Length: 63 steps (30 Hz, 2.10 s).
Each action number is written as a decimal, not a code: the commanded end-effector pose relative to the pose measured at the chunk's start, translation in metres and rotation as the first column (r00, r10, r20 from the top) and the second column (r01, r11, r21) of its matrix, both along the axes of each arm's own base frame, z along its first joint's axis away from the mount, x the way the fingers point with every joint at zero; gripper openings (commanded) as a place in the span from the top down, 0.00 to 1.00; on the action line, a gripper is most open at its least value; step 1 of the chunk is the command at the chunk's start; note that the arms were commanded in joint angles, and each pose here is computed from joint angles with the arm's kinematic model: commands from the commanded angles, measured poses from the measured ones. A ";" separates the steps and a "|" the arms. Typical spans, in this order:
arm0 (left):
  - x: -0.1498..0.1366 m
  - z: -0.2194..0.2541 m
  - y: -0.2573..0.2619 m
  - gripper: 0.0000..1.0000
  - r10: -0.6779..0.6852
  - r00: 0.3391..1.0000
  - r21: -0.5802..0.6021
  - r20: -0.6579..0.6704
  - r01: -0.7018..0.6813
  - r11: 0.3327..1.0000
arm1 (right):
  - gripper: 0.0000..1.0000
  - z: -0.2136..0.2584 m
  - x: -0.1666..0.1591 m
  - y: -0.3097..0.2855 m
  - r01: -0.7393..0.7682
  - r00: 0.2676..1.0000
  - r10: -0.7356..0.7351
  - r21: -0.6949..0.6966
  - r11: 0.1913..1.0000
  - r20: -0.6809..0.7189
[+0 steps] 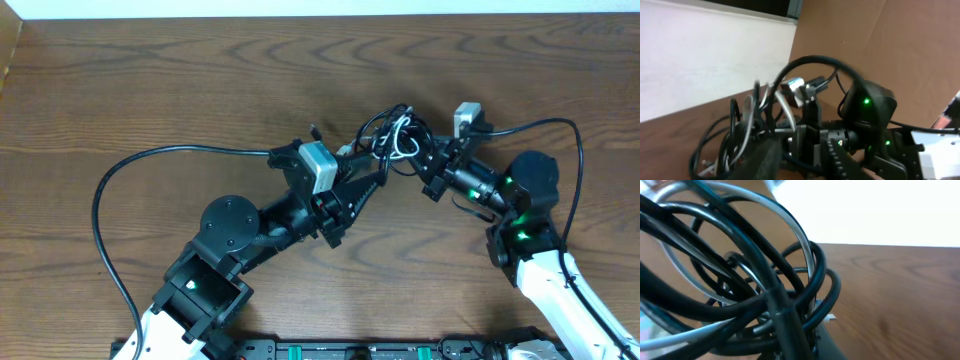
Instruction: Untangle cables
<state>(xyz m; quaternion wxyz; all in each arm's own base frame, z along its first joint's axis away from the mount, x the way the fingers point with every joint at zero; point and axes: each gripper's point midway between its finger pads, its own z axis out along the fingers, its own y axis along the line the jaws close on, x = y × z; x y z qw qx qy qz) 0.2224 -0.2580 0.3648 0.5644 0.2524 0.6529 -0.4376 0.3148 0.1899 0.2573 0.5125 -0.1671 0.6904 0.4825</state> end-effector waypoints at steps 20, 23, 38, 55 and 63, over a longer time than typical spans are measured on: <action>0.040 -0.029 0.002 0.59 0.172 0.984 0.079 -0.054 -0.168 0.983 | 0.98 0.029 -0.028 0.013 -0.184 0.980 0.179 0.052 0.982 0.090; 0.042 -0.034 0.000 0.56 0.172 0.983 0.089 -0.063 -0.166 0.982 | 0.96 0.032 -0.030 0.014 -0.197 0.976 0.191 0.050 0.979 0.109; 0.026 -0.021 -0.003 0.55 0.091 0.995 0.058 -0.043 -0.089 0.994 | 0.99 0.025 -0.020 0.000 -0.149 0.986 0.146 0.046 0.988 0.075; 0.025 -0.017 0.022 0.28 0.197 0.980 0.119 0.035 -0.200 0.972 | 0.94 0.034 -0.034 -0.011 -0.236 0.961 0.231 0.014 0.972 0.150; 0.032 -0.025 0.025 0.16 0.230 0.972 0.160 0.053 -0.236 0.958 | 0.83 0.049 -0.056 -0.006 -0.333 0.906 0.329 -0.031 0.943 0.266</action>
